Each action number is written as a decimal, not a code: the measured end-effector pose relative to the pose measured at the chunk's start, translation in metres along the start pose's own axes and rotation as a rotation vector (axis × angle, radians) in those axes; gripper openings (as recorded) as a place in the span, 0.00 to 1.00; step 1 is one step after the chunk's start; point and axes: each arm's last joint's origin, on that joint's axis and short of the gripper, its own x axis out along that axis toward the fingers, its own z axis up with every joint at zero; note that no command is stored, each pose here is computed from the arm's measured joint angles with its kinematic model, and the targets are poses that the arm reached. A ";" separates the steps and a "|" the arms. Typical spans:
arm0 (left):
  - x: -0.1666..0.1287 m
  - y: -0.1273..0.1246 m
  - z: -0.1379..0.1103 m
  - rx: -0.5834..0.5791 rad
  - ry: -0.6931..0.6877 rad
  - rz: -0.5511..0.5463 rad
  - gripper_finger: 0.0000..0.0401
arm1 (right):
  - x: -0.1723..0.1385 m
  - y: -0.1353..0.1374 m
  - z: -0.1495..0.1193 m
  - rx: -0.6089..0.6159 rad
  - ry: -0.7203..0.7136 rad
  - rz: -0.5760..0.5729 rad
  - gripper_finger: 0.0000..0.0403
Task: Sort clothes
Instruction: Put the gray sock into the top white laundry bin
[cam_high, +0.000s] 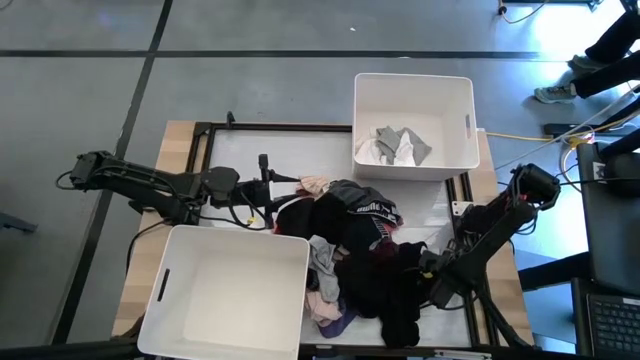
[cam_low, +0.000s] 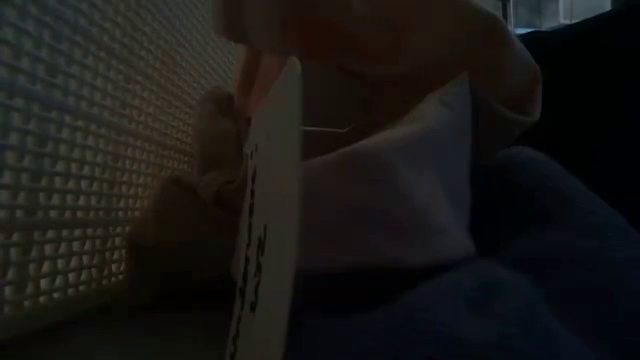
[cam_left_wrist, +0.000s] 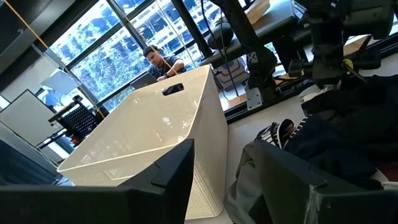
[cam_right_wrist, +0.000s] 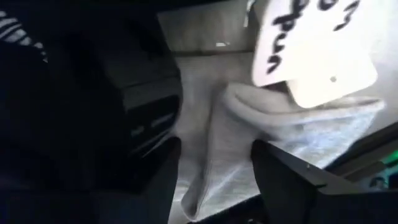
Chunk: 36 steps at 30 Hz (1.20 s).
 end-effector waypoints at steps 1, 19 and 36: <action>0.000 0.000 0.000 0.000 0.000 0.000 0.40 | 0.001 0.000 0.000 -0.002 0.008 0.007 0.47; 0.000 0.000 0.000 0.000 0.000 0.000 0.40 | -0.031 -0.005 -0.006 -0.015 0.069 -0.070 0.09; 0.000 0.000 0.000 0.000 0.000 0.000 0.40 | -0.172 -0.020 0.028 0.046 -0.461 0.056 0.05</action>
